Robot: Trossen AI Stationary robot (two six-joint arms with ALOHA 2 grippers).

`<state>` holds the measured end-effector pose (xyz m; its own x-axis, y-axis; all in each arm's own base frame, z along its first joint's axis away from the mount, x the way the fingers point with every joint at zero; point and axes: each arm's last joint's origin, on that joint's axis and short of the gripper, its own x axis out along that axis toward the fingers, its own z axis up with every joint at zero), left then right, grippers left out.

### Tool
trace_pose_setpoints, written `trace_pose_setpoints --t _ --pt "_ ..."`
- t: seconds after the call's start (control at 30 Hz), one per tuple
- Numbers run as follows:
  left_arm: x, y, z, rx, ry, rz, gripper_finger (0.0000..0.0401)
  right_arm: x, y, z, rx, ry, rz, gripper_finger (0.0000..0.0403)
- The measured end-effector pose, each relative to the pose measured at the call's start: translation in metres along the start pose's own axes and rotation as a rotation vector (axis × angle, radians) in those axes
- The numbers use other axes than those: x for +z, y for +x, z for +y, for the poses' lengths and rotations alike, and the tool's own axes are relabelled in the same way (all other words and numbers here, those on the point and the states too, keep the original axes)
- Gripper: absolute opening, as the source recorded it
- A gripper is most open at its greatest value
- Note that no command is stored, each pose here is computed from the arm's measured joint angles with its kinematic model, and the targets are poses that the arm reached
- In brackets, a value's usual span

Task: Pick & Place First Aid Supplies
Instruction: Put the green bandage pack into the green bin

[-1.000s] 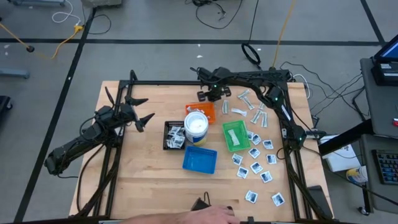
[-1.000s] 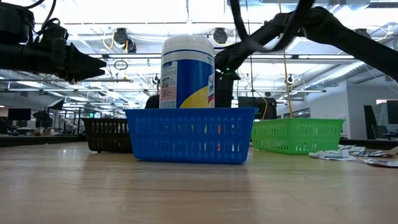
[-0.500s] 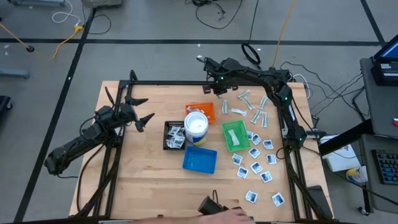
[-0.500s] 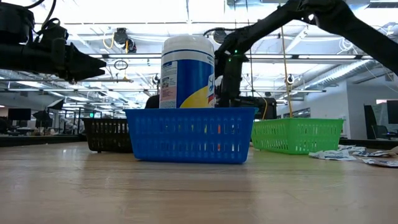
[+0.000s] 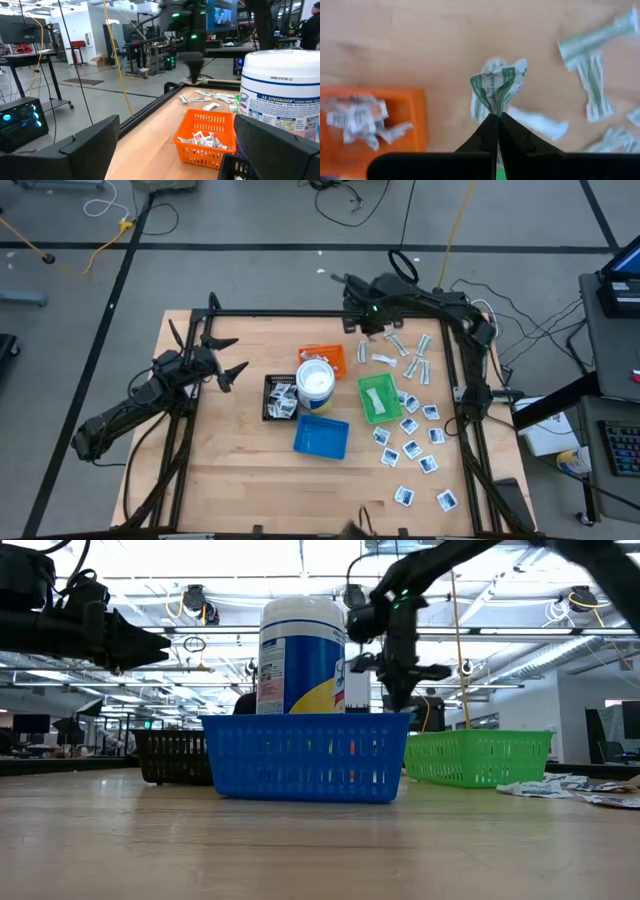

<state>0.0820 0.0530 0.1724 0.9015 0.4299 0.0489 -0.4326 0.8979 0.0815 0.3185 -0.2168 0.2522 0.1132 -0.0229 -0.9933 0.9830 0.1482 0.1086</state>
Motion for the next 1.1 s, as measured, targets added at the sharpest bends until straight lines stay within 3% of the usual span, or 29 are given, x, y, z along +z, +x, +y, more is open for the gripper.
trace_pose_setpoints --t 0.4,0.57,0.77,1.1 --pt "0.000 0.000 0.000 0.000 0.001 -0.001 0.0397 -0.149 0.005 -0.023 0.089 0.003 0.012 0.0000" --pt "0.000 0.000 0.000 0.000 0.000 0.000 0.0397 -0.192 0.018 -0.032 0.081 0.009 0.045 0.0000" --pt "0.000 0.000 0.000 0.000 0.000 0.000 0.0397 -0.212 0.028 -0.036 0.059 -0.002 0.056 0.0000" --pt "0.000 0.000 0.000 0.000 0.001 0.000 0.0397 -0.210 0.056 -0.039 0.059 -0.019 0.002 0.0000"
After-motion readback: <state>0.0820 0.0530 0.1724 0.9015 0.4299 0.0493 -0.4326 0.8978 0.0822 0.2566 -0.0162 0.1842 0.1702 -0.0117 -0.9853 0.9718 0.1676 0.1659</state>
